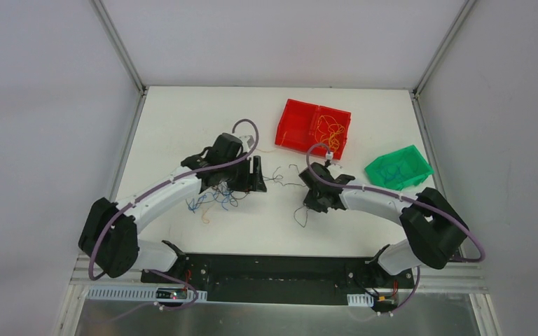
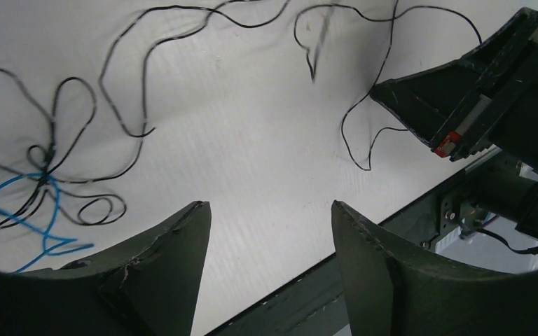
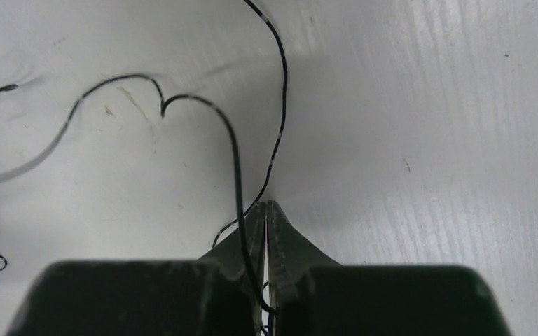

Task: Untangle the cables
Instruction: Pick up the cable at the center of the board.

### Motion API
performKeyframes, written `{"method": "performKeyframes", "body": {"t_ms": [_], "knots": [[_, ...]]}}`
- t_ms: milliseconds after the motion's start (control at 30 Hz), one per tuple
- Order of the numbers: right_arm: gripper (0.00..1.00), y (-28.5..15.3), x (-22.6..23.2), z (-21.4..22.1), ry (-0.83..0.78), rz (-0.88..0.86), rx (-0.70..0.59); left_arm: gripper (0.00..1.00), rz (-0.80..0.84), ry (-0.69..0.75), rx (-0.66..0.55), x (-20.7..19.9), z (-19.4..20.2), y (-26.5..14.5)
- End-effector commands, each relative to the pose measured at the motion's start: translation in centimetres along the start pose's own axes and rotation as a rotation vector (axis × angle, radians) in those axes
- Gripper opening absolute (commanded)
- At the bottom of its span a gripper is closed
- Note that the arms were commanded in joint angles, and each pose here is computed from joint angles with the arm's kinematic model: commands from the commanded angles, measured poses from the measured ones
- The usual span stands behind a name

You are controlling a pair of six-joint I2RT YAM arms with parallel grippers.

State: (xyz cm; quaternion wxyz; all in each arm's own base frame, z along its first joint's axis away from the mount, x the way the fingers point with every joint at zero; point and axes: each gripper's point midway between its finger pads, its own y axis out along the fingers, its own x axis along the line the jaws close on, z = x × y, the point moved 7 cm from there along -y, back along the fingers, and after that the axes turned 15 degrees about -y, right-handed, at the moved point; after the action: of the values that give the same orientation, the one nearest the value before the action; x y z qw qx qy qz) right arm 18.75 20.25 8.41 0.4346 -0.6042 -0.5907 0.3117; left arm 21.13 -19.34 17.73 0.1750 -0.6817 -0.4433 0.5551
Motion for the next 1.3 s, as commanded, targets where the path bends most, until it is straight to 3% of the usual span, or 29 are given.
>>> {"method": "performKeyframes", "body": {"t_ms": [0,233,433,767,1067,1267], "knots": [[0.00,-1.0,-0.1,-0.2,0.025,-0.041,-0.011,0.66,0.093,0.082,0.011,-4.1,-0.2,1.7],[0.00,-4.1,-0.3,-2.1,0.049,-0.164,-0.050,0.66,0.067,0.110,0.051,-5.6,-0.1,4.5],[0.00,-8.2,-0.5,-4.8,0.116,-0.384,-0.096,0.67,0.105,0.116,0.002,-6.3,-1.5,3.0],[0.00,-13.2,0.9,-10.4,0.151,-0.591,-0.131,0.68,0.168,0.117,-0.038,-6.5,-2.9,0.5],[0.00,-19.2,3.8,-17.9,0.184,-0.765,-0.179,0.72,0.141,0.005,-0.198,-4.6,-9.3,-2.0],[0.00,-19.4,5.7,-22.8,0.192,-0.828,-0.160,0.70,0.000,-0.009,-0.188,-3.5,-12.2,2.3]]}}
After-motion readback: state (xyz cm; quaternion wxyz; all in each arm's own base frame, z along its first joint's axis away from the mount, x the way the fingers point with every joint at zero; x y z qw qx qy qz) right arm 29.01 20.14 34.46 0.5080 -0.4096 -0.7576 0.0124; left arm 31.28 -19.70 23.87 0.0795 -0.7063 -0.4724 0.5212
